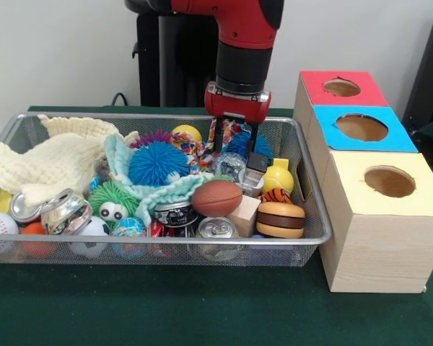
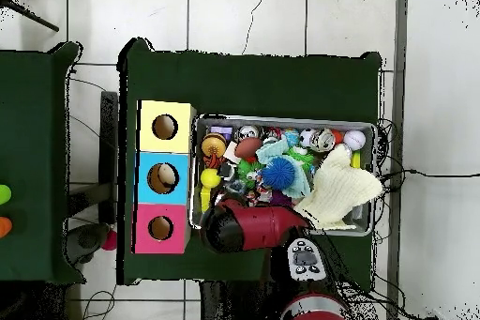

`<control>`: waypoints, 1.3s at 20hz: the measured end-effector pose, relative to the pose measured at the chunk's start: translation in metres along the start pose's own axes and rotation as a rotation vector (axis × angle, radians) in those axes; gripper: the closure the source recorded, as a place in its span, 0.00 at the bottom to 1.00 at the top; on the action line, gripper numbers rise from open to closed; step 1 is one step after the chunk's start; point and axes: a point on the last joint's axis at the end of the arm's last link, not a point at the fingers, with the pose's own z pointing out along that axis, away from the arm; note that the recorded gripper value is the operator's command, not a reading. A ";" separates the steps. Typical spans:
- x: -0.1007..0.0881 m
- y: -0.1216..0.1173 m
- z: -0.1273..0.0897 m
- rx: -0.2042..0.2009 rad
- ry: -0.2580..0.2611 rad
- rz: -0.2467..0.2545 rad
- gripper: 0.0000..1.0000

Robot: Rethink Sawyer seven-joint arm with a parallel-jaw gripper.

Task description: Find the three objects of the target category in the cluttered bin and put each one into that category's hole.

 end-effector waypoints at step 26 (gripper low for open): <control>0.017 -0.007 0.024 -0.001 -0.007 -0.022 0.00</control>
